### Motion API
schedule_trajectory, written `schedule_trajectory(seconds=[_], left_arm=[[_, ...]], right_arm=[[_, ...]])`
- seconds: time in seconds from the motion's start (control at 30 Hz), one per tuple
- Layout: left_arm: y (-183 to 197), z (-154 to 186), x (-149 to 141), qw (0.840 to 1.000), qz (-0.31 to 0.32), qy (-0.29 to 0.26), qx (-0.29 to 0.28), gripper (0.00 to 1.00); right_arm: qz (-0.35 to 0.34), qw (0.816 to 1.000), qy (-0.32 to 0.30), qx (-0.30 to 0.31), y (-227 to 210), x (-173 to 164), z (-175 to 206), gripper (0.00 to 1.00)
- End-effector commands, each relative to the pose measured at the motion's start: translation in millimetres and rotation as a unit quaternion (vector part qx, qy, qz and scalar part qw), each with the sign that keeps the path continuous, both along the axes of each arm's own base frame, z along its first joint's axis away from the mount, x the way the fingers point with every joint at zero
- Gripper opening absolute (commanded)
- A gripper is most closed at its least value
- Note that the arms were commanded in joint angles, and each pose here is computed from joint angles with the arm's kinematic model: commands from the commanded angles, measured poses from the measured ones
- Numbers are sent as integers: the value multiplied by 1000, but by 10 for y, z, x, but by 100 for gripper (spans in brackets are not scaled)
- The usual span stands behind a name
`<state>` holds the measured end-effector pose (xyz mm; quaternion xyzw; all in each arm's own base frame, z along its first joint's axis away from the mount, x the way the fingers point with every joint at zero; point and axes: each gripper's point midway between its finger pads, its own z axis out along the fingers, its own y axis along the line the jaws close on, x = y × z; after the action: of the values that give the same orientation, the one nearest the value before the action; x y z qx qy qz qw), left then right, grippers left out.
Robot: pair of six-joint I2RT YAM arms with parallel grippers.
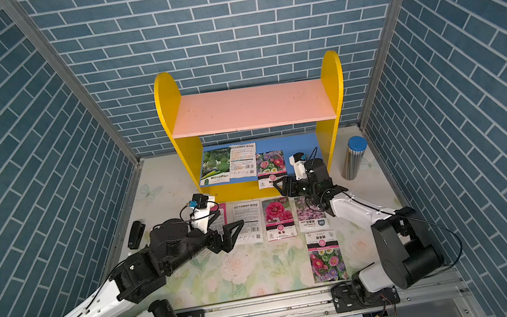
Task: Take the seed bag off the shelf
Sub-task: Pick up the seed packet from the shelf.
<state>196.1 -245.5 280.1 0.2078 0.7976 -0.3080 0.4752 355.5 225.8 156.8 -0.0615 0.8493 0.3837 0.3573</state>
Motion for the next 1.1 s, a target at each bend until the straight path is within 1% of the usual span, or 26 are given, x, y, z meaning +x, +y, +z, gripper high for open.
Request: schedule_trajectory(seconds=[0.0, 0.17, 0.2, 0.27, 0.37, 0.43, 0.47, 0.63, 0.7, 0.8, 0.9, 0.97, 1.07], left_arm=[[-9, -31, 0, 1000, -4, -1, -1, 100], [-42, -85, 7, 1000, -5, 5, -7, 100], [-49, -91, 10, 1000, -4, 7, -9, 100], [-50, -72, 23, 1000, 1, 9, -18, 100], [-82, -60, 41, 999, 6, 16, -37, 100], [-116, -54, 42, 998, 5, 21, -52, 100], [-140, -62, 41, 998, 2, 25, -59, 100], [-291, -38, 32, 994, -16, 39, -101, 100], [-346, -14, 45, 992, -19, 43, -119, 100], [-427, 44, 59, 985, -25, 47, -161, 100], [-494, 109, 71, 974, -42, 60, -213, 98], [-535, 183, 65, 963, -64, 66, -253, 98], [-564, 269, 66, 953, -84, 66, -284, 97]], right_arm=[[-2, 1000, -12, 19, 16, 60, 84, 61], [-12, 1000, -17, 20, -58, 61, 104, 43], [-15, 1000, -19, 19, -79, 61, 116, 39], [-27, 999, -23, 12, -152, 57, 142, 26], [-40, 999, -32, 6, -255, 14, 208, 10], [-45, 998, -38, -1, -302, -27, 242, 2], [-49, 998, -41, -4, -333, -56, 265, 0], [-50, 997, -62, -1, -412, -250, 447, 0], [-42, 997, -69, 9, -416, -359, 526, 0], [-24, 995, -86, 32, -405, -542, 707, 0], [1, 993, -103, 58, -382, -753, 892, 0], [24, 990, -112, 77, -352, -912, 1012, 0], [65, 985, -117, 106, -295, -1151, 1148, 0]])
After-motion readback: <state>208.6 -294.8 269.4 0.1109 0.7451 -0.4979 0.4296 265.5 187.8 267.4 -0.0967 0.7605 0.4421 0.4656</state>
